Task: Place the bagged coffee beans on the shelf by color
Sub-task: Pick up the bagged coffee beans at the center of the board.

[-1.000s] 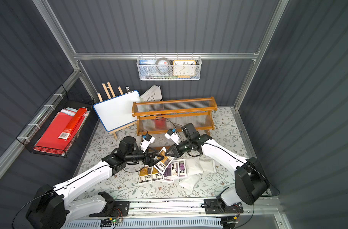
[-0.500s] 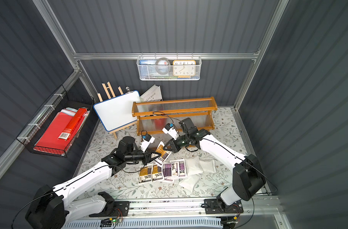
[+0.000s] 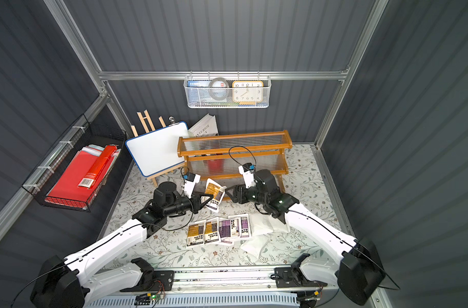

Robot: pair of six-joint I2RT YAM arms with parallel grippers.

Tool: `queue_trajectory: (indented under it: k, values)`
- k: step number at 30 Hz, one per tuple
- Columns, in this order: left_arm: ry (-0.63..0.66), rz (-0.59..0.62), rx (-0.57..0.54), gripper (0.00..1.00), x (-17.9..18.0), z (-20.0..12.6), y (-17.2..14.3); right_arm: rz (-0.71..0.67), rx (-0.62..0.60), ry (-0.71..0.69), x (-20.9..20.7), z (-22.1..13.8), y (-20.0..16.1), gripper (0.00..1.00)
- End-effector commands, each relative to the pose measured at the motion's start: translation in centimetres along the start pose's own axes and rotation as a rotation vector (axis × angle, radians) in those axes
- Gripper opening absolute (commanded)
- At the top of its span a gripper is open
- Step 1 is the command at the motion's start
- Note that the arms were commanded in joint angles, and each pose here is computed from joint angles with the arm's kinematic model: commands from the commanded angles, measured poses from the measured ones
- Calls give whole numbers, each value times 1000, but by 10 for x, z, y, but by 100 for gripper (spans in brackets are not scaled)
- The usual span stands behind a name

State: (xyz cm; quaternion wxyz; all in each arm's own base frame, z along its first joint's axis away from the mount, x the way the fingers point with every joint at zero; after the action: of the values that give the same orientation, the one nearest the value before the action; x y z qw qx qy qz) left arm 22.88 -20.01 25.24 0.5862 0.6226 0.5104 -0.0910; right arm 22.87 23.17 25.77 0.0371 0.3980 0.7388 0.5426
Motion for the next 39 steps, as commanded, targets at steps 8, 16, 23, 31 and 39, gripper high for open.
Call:
queue_trajectory:
  k: [8, 16, 23, 31, 39]
  values:
    - [-83, -53, -132, 0, -47, -28, 41, 60, -197, 46, 49, -7, 45, 65]
    - [-190, -105, -537, 0, -72, -66, 84, 74, -358, 203, 68, -8, 76, 60]
    - [-195, -220, -548, 0, -58, -37, 94, 81, -458, 296, 79, -4, 96, 56]
    - [-154, -272, -669, 0, -56, -51, 105, 97, -485, 217, 70, -10, 94, 56]
    - [-114, -300, -706, 0, -50, -59, 102, 85, -539, 156, 67, -24, 102, 57]
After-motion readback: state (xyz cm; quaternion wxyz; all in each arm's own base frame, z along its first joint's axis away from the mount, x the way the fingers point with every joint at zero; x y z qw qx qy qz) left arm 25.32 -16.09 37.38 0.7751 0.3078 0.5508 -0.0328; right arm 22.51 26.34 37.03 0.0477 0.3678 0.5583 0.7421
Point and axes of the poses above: each gripper's point midway between its finger pads, its own z axis out along the fingers, its own x axis along the line the jaws close on, y = z × x, the point moved 7 cm from there along -z, back along the fingers, and after that the axes turned 14 degrees about -z, right-handed, at the moved point
